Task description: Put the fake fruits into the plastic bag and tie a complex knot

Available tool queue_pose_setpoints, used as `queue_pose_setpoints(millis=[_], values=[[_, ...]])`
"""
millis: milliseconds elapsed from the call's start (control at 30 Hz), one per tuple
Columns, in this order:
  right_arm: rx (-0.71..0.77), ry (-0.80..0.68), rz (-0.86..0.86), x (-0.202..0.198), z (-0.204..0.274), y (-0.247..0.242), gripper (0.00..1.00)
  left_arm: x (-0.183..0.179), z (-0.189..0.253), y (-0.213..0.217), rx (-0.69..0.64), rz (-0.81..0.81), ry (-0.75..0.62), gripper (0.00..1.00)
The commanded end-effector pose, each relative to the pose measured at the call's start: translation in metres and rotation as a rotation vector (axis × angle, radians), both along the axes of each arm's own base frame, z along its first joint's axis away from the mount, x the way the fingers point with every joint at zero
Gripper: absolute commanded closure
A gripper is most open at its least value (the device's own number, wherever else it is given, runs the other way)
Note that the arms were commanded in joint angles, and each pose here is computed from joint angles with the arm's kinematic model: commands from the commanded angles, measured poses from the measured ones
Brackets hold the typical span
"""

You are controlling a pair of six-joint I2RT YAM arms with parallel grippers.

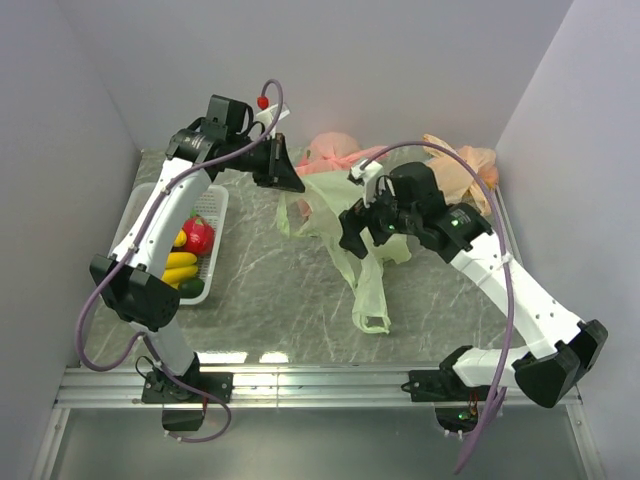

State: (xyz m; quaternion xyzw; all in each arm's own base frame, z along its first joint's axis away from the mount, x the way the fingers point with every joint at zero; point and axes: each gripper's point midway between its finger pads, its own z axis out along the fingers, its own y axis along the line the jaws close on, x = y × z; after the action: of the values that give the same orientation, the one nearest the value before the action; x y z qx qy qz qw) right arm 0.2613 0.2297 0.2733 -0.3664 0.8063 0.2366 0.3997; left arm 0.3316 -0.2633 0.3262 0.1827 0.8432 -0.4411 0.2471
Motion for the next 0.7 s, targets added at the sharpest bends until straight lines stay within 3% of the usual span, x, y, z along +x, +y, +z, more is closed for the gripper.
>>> queue_pose_setpoints(millis=[0,167,200,267,300,333,367,400,467,500,533,567,600,667], values=[[-0.016,-0.105,-0.132,0.020,0.009,0.000,0.01,-0.002,0.024,0.001,-0.036,0.078,-0.016,1.00],[-0.237,-0.081,-0.303,0.051,-0.049,-0.023,0.00,-0.014,0.035,-0.003,-0.083,0.014,-0.038,1.00],[-0.282,-0.058,-0.301,0.050,-0.060,-0.028,0.09,-0.019,0.040,-0.005,-0.106,-0.026,-0.049,1.00],[-0.221,0.056,-0.194,0.041,-0.068,-0.020,0.42,-0.021,0.050,-0.001,-0.136,-0.077,-0.109,1.00],[-0.112,0.146,-0.034,0.016,-0.061,0.000,0.68,-0.031,0.063,0.000,-0.210,-0.174,-0.112,1.00],[-0.060,0.174,0.032,0.007,-0.053,0.003,0.78,-0.020,0.068,0.018,-0.246,-0.196,-0.164,1.00],[0.000,0.181,0.067,0.002,-0.039,-0.003,0.96,-0.012,0.075,0.028,-0.281,-0.209,-0.194,0.98],[0.031,0.201,0.140,-0.011,-0.033,-0.007,1.00,-0.005,0.087,0.039,-0.319,-0.219,-0.224,0.94],[0.179,0.214,0.284,-0.031,0.001,-0.009,1.00,0.008,0.098,0.069,-0.464,-0.261,-0.099,0.89],[0.186,0.232,0.362,-0.048,0.007,-0.014,1.00,0.025,0.097,0.076,-0.486,-0.316,-0.175,0.87],[0.205,0.257,0.403,-0.056,0.011,-0.016,1.00,0.020,0.104,0.084,-0.508,-0.337,-0.079,0.87],[0.232,0.315,0.437,-0.060,0.008,-0.014,1.00,0.022,0.105,0.087,-0.501,-0.345,-0.107,0.88],[0.227,0.366,0.475,-0.070,0.001,-0.020,1.00,0.025,0.102,0.087,-0.477,-0.379,-0.227,0.88],[0.257,0.449,0.475,-0.065,-0.011,-0.021,1.00,0.020,0.101,0.076,-0.492,-0.369,-0.145,0.92]])
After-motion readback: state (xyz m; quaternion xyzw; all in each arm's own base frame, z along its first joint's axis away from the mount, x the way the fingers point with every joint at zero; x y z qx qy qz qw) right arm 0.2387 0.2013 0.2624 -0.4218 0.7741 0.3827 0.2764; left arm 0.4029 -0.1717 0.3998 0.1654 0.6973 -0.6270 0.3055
